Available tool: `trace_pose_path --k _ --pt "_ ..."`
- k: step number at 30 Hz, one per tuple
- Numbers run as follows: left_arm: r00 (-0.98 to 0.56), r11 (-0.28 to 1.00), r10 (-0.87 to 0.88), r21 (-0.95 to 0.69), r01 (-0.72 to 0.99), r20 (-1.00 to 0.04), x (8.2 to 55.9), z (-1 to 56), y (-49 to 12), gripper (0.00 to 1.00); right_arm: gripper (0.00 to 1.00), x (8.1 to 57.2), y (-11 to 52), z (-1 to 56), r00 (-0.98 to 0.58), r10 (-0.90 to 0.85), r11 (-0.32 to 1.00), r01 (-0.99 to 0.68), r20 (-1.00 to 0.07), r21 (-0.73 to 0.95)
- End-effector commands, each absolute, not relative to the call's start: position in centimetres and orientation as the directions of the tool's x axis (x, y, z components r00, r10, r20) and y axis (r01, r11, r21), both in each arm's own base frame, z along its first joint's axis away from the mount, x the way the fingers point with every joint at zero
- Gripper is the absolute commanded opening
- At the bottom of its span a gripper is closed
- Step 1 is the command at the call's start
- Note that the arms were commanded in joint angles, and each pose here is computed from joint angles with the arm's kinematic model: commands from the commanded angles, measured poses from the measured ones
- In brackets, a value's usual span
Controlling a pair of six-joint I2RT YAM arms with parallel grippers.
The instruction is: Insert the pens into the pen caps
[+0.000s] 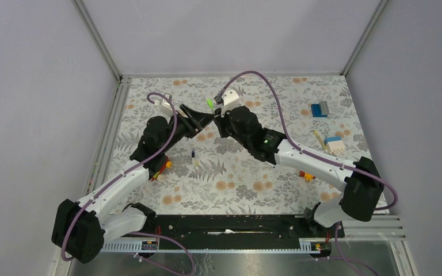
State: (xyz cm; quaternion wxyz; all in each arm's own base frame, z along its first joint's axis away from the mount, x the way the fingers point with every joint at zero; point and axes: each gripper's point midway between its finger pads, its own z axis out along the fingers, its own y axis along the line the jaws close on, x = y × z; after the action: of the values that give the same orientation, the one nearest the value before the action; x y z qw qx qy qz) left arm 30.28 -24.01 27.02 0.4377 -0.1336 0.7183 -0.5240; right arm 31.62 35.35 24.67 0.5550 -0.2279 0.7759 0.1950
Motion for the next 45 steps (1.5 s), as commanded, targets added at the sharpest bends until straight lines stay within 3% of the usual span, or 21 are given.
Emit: trace_pose_path --k 1,9,15,28,45 --pt "-0.660 0.366 -0.565 -0.867 0.339 -0.496 27.0 28.2 -25.5 0.63 0.00 32.7 34.0 30.0 -0.145 0.013 0.851 -0.517 -0.989 0.087" --pt "-0.636 0.386 -0.568 -0.851 0.356 -0.523 26.1 28.8 -24.6 0.98 0.00 32.1 32.1 29.3 -0.147 -0.011 0.872 -0.486 -0.989 0.063" --pt "-0.578 0.490 -0.570 -0.807 0.330 -0.583 25.5 28.2 -22.3 0.99 0.00 32.1 32.0 27.1 -0.193 -0.041 0.879 -0.474 -0.980 0.057" --pt "-0.485 0.770 -0.443 -0.597 0.225 -0.754 24.6 26.3 -16.6 0.99 0.00 32.7 34.0 17.6 -0.464 -0.204 0.902 -0.431 -0.862 0.019" --pt "-0.509 0.918 -0.289 -0.386 0.094 -0.811 24.8 21.8 -12.7 0.99 0.01 34.0 38.1 8.5 -0.714 -0.257 0.887 -0.442 -0.651 0.136"
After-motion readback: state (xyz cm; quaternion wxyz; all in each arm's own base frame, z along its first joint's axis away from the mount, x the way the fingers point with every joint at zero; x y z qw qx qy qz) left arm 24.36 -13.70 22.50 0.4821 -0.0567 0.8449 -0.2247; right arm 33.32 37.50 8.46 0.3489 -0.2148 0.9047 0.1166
